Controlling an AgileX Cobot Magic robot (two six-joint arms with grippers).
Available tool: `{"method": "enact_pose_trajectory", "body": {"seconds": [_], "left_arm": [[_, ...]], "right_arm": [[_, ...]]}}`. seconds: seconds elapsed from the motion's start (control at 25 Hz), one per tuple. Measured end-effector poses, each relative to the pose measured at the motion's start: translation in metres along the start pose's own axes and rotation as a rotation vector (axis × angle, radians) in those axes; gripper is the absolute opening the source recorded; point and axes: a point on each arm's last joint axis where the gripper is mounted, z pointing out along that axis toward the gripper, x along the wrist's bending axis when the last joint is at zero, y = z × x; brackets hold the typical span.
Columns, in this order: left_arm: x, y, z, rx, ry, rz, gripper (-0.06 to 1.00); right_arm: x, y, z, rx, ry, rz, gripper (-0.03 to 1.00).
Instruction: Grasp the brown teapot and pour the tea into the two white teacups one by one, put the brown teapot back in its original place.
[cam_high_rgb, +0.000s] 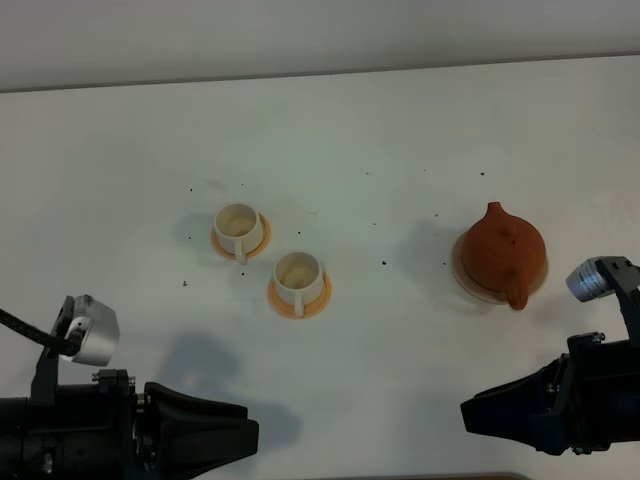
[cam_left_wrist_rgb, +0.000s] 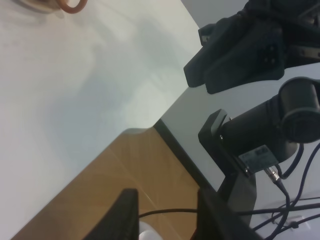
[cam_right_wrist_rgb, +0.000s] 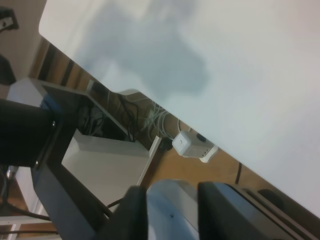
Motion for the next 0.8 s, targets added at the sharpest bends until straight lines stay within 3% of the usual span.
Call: {"method": "enact_pose_trajectory", "body": {"seconds": [0.32,0.56,0.64,0.8], "left_arm": [[-0.001,0.013,-0.002,-0.054,0.01,-0.002,0.29],[-0.008,0.039,-0.007,-0.074,0.022,0.046,0.29],[-0.01,0.046,-0.01,-0.043,0.051,0.047,0.29],[-0.008,0.059,-0.02,0.082,0.188,0.031,0.29]], "right_arm": [[0.001,0.002,0.0,-0.022,0.006,0.017,0.24],[-0.008,0.007,-0.001,-0.075,-0.084,0.02,0.24],[-0.009,0.011,-0.002,-0.08,-0.116,-0.013,0.24],[-0.008,0.028,-0.007,-0.101,-0.163,-0.082,0.24]]}}
